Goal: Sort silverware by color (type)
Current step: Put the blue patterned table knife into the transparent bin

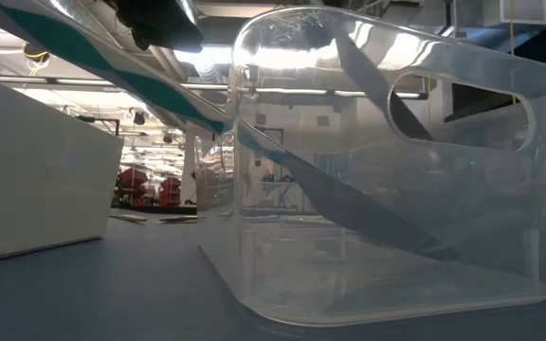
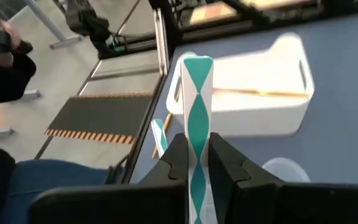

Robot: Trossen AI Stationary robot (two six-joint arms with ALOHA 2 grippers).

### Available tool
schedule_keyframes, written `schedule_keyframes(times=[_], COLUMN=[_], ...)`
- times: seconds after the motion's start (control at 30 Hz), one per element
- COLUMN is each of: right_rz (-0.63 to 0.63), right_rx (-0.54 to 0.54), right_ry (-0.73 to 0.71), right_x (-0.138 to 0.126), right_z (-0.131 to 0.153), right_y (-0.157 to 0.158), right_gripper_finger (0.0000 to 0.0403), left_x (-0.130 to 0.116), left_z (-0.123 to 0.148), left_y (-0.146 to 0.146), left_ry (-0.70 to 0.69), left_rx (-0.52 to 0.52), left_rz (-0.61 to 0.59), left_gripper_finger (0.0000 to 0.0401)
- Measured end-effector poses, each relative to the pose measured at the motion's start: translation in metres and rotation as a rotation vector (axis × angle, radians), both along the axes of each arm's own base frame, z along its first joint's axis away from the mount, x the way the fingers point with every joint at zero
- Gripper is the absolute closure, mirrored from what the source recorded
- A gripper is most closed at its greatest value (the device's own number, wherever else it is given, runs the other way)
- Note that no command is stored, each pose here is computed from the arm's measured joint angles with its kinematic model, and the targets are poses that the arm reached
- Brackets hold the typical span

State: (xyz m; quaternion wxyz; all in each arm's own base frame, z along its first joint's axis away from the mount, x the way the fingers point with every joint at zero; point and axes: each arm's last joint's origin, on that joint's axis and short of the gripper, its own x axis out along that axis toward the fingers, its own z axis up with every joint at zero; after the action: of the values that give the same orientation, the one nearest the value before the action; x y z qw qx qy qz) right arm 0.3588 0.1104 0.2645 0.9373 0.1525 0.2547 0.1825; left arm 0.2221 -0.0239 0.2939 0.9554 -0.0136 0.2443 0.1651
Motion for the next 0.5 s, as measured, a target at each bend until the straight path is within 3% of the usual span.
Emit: schedule_keyframes(times=[0.5], right_rz=[-0.111], right_rx=[0.043], right_ry=[0.131], right_x=[0.016], right_z=[-0.038], right_y=[0.001], right_gripper_finger=[0.0384], left_x=[0.0], left_z=[0.0], left_y=[0.0], left_ry=[0.001], left_rx=[0.0], left_rz=[0.0], left_gripper_finger=[0.0252])
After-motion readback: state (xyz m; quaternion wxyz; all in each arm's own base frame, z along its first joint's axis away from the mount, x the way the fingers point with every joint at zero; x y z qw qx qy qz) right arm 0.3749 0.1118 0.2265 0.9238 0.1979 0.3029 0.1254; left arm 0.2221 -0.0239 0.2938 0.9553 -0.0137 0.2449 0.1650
